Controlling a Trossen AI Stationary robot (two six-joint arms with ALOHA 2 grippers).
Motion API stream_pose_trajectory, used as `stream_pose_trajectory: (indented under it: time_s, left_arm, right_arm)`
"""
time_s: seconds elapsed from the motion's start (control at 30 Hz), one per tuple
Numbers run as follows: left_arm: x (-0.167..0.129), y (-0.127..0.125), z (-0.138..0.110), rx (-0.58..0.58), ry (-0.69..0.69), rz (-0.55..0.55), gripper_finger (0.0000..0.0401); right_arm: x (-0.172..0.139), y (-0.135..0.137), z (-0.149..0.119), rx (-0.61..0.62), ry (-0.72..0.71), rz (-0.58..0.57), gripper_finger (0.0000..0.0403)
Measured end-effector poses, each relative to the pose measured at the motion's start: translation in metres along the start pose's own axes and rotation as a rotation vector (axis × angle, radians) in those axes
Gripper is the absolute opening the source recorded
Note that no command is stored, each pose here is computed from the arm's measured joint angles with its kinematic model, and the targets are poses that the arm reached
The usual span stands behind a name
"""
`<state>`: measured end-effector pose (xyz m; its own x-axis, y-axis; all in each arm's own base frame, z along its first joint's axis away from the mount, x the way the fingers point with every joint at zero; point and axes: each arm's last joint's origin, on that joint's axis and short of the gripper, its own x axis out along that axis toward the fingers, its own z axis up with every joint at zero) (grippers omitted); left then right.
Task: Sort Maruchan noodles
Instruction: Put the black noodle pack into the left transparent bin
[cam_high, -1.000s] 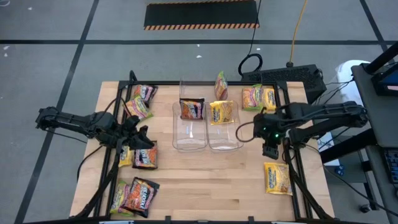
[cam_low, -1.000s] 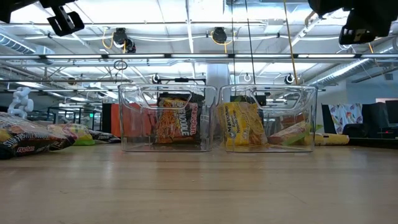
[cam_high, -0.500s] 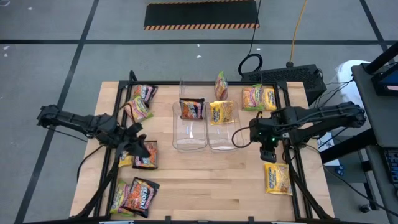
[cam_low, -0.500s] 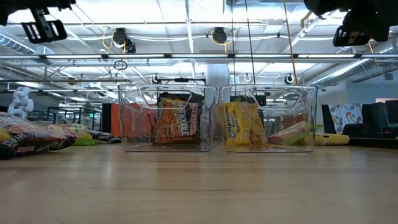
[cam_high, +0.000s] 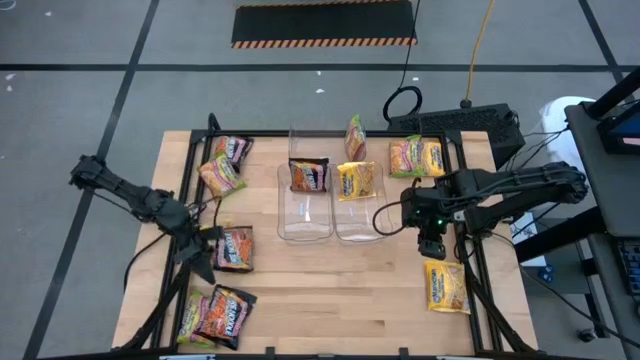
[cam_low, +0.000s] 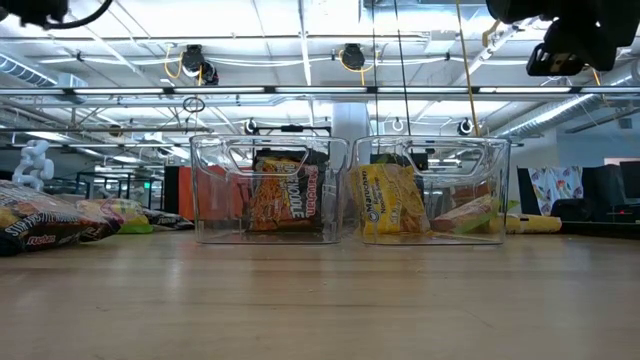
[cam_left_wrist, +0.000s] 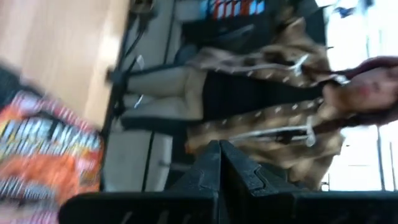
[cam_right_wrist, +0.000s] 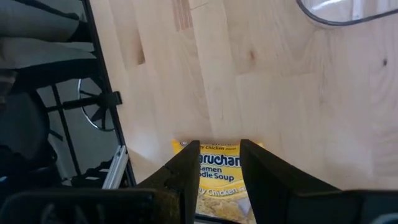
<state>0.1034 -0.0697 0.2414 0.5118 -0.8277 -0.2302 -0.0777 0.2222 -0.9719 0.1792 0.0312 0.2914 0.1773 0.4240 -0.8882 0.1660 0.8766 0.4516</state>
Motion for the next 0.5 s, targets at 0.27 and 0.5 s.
stream_pose_trajectory:
  time_s: [0.27,0.5]
  left_arm:
    - [0.003,0.008,-0.006,0.114,-0.104,0.136,0.0002]
    - [-0.020,-0.026,-0.005,0.367,-0.273,0.302,0.0001]
  right_arm:
    - [0.000,-0.001,0.001,-0.021,-0.020,-0.047,0.0109]
    - [0.000,-0.001,0.001,-0.021,-0.021,-0.046,0.0109]
